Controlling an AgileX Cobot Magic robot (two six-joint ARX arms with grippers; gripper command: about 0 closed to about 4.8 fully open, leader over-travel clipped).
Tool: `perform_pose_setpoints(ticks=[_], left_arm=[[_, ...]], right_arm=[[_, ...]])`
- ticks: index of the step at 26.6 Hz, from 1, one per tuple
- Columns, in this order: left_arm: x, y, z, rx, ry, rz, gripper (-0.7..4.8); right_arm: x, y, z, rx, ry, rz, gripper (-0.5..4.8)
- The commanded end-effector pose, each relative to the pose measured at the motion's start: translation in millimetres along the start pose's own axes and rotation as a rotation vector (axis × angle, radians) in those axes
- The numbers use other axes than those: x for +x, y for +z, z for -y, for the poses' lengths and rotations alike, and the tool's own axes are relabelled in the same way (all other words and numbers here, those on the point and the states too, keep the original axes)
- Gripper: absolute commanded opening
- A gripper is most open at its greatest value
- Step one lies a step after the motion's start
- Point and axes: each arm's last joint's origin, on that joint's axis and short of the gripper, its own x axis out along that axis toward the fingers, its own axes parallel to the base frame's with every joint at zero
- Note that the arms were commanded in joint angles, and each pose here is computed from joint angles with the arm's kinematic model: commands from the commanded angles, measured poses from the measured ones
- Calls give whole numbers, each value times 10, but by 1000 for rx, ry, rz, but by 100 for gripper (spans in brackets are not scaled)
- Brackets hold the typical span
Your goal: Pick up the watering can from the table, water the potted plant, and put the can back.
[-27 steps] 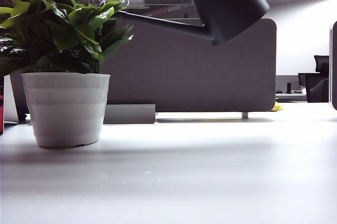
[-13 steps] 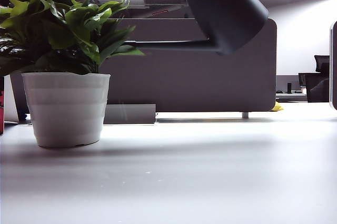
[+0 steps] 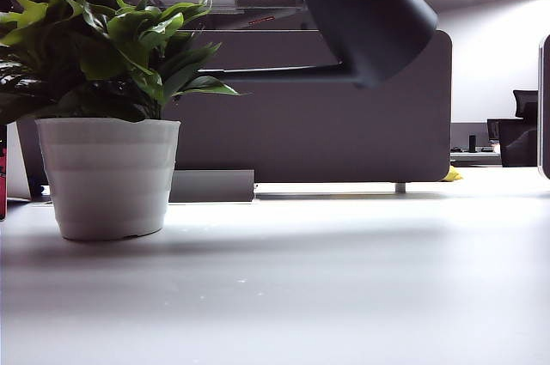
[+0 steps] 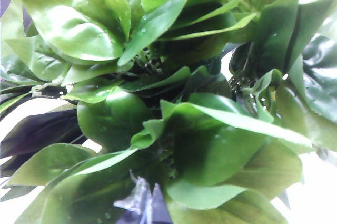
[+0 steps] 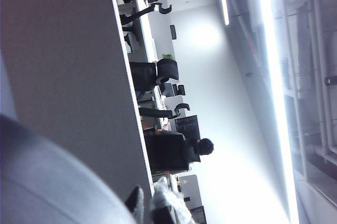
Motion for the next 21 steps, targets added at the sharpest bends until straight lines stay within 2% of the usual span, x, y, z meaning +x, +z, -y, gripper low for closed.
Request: perform_pose_setpoints(ticks=[1, 21], left_arm=[[-14, 15, -4, 8, 4, 9, -6], [-14, 20, -3, 8, 2, 14, -6]], right_arm=[[-51, 91, 379, -10, -227, 47, -1], [-45, 89, 375, -27, -222, 42, -1]])
